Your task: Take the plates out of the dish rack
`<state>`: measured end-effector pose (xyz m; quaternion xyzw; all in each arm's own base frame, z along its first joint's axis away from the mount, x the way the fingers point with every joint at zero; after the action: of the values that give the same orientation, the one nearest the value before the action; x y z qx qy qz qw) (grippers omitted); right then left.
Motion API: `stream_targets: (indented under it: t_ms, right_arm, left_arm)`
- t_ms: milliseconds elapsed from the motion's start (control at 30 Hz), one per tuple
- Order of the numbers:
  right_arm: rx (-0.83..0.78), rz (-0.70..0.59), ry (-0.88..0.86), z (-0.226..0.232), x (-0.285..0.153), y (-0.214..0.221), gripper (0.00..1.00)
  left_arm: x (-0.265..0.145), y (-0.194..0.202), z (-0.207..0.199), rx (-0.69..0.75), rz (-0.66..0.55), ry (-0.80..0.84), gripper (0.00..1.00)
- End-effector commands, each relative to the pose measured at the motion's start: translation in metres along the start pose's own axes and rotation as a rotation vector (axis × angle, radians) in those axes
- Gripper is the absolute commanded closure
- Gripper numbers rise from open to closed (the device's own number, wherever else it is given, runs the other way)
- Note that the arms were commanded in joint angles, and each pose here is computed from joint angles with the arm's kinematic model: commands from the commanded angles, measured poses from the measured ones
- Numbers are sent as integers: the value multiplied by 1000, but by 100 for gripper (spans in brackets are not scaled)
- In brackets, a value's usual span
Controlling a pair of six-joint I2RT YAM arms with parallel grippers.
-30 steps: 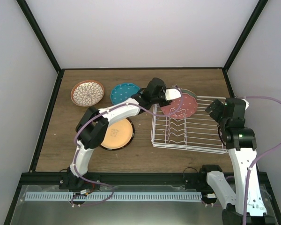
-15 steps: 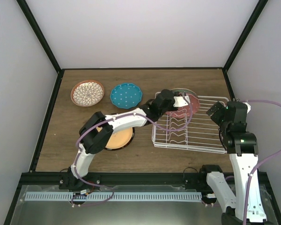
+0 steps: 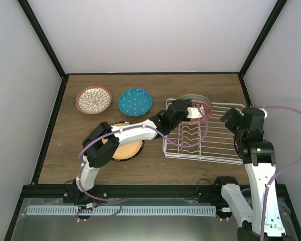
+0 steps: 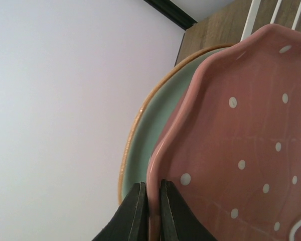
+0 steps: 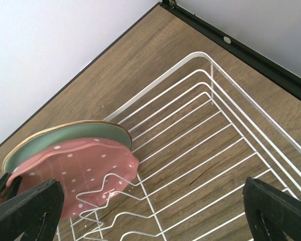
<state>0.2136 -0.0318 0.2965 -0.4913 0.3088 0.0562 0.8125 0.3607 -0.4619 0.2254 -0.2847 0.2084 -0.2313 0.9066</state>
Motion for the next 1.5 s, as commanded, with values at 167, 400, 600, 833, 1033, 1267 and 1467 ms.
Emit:
stream_targets:
  t_ms: [167, 400, 600, 833, 1033, 1267, 1467]
  right_arm:
    - [12, -9, -29, 6, 6, -3, 0]
    - [11, -7, -23, 5, 6, -2, 0]
    - [17, -5, -19, 4, 7, -1, 0]
    - [18, -4, -20, 5, 11, -1, 0]
    - [11, -3, -21, 8, 15, -3, 0]
    - [11, 2, -25, 9, 18, -2, 0]
    - [15, 9, -25, 8, 20, 1, 0]
  left_arm:
    - [-51, -69, 110, -105, -213, -296, 96]
    - [-59, -81, 127, -98, -257, -355, 96]
    - [-61, -85, 136, -68, -267, -407, 96]
    - [-66, -91, 147, -39, -292, -479, 96]
    - [-71, -100, 168, -74, -304, -507, 96]
    - [-85, -111, 198, -187, -325, -456, 96]
    - [-99, -100, 229, -295, -294, -401, 96]
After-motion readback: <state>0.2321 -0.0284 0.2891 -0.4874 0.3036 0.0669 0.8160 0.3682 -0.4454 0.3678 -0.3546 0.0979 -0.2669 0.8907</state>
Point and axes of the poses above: each gripper's point midway between its finger pads, its own x axis out along the fingers, its own z axis along the line the jaws close on, y = z × x, the point moved 3 cm from there along -x, back along the fingers, and after that the axes turned 6 degrees about -x, right-handed, at the moved point
